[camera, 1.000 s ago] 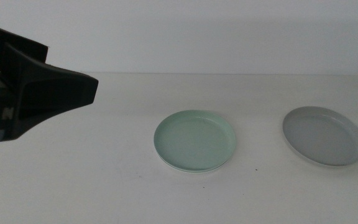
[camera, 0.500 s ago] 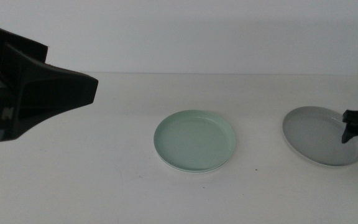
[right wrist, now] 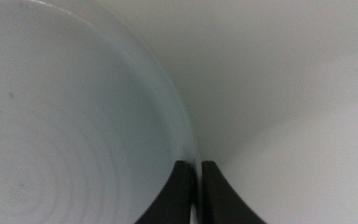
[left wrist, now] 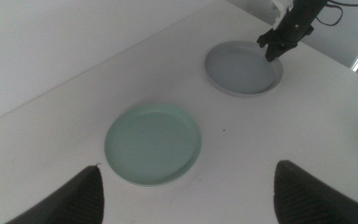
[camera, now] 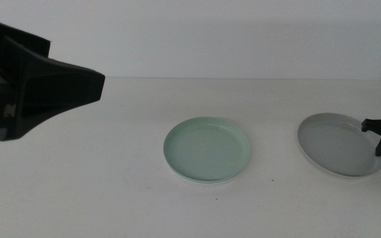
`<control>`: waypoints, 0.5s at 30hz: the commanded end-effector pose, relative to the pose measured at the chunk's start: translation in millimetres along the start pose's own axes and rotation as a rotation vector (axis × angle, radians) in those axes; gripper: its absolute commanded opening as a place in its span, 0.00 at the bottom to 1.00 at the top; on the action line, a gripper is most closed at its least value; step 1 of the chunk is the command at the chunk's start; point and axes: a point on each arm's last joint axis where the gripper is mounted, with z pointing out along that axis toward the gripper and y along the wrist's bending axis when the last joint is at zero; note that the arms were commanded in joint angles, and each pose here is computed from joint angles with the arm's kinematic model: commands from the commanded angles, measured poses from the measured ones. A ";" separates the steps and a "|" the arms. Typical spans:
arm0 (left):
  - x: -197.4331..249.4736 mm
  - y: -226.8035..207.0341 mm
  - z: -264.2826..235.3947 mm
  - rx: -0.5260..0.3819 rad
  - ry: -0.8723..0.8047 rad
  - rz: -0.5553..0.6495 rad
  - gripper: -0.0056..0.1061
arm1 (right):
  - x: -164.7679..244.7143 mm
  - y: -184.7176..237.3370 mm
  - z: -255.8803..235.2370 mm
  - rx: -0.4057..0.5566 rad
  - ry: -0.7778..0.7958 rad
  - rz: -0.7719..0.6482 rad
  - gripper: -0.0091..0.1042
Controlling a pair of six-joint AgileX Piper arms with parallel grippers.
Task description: Stack the three bowls on top of each other.
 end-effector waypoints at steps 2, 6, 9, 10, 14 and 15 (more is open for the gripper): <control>-0.8 -0.9 -1.5 -0.001 -0.020 -0.003 0.89 | 1.3 1.0 -19.5 -0.003 -0.019 -0.039 0.06; -0.8 -0.9 -1.5 -0.001 -0.020 -0.003 0.89 | -1.2 14.0 -70.3 -0.059 -0.151 -0.027 0.06; -0.8 -0.9 -1.5 -0.001 -0.020 -0.003 0.89 | -0.9 41.1 -108.2 -0.096 -0.208 -0.105 0.06; -0.8 -0.9 -1.5 -0.001 -0.020 -0.003 0.89 | -0.7 54.7 -118.4 -0.109 -0.197 -0.142 0.06; -0.8 -0.9 -1.5 -0.001 -0.020 -0.003 0.89 | 2.1 118.4 -140.7 -0.173 -0.196 -0.290 0.06; -0.8 -0.9 -1.5 -0.001 -0.020 -0.003 0.89 | 4.2 131.4 -142.4 -0.187 -0.200 -0.307 0.06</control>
